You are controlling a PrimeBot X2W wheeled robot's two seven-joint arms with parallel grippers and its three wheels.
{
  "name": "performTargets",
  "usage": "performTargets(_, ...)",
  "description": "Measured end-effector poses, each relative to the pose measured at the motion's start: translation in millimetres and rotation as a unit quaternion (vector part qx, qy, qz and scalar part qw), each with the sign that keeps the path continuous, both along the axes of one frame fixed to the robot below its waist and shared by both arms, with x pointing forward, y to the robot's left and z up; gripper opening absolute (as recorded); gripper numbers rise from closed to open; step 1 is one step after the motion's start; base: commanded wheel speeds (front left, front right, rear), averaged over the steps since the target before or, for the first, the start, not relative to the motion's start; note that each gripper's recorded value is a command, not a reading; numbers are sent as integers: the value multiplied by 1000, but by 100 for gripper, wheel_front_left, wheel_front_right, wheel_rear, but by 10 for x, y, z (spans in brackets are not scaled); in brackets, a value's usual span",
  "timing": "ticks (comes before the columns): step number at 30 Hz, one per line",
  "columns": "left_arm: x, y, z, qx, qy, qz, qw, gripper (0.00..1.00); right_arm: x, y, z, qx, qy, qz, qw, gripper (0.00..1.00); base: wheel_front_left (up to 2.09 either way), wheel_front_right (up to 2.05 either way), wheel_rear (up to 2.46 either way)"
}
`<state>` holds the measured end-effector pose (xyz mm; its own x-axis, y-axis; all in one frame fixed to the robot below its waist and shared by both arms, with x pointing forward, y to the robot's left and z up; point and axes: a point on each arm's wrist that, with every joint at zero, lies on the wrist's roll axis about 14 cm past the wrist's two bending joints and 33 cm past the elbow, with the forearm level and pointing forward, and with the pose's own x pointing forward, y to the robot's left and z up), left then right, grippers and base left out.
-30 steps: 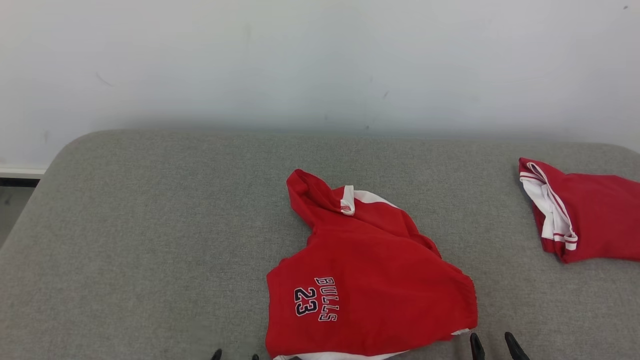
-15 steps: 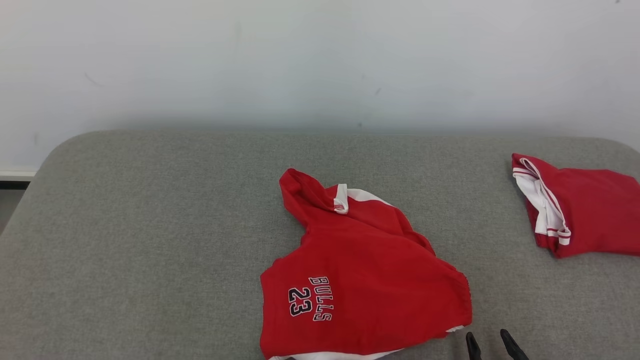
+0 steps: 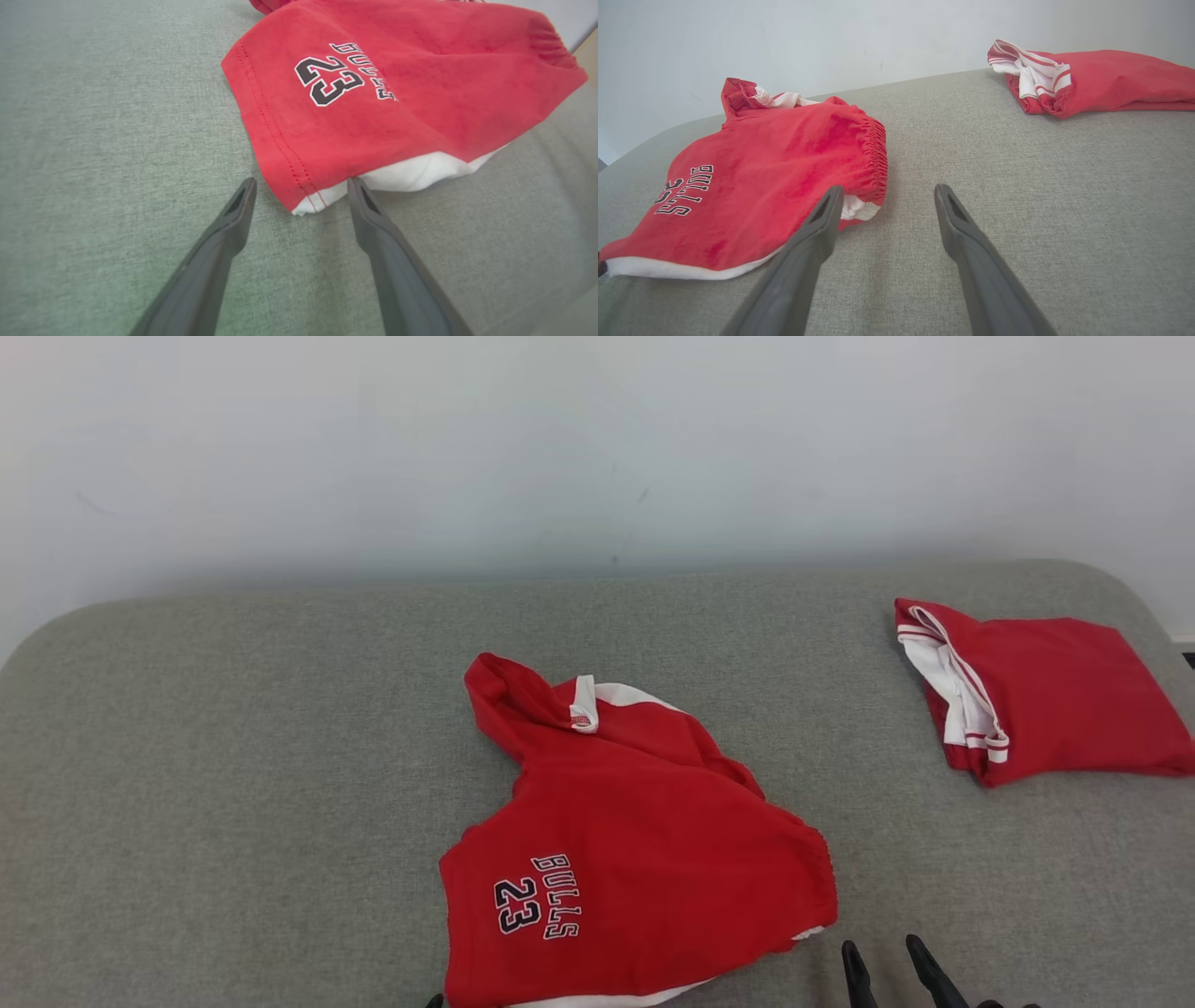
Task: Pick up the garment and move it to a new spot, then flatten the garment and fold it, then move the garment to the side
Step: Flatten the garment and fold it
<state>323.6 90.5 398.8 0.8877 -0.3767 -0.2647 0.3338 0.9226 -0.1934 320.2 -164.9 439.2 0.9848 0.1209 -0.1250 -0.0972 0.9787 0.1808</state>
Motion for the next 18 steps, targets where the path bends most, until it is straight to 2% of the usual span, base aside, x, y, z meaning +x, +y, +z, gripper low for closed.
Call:
performTargets(6,92,-75,-86,-7,21,-9,1000,100,-41,-52,-26,3,5,-14,1000,100,0,0,0)
performTargets(7,100,-89,-97,-9,24,-9,1000,76,-42,-60,-29,4,5,-16,1000,100,0,0,0)
performTargets(8,111,-94,-99,-10,25,-11,1000,0,-41,-71,-31,4,6,-18,1000,100,0,0,0)
performTargets(18,135,89,153,9,-25,-24,999,0,17,29,-40,7,7,-3,1000,100,0,0,0)
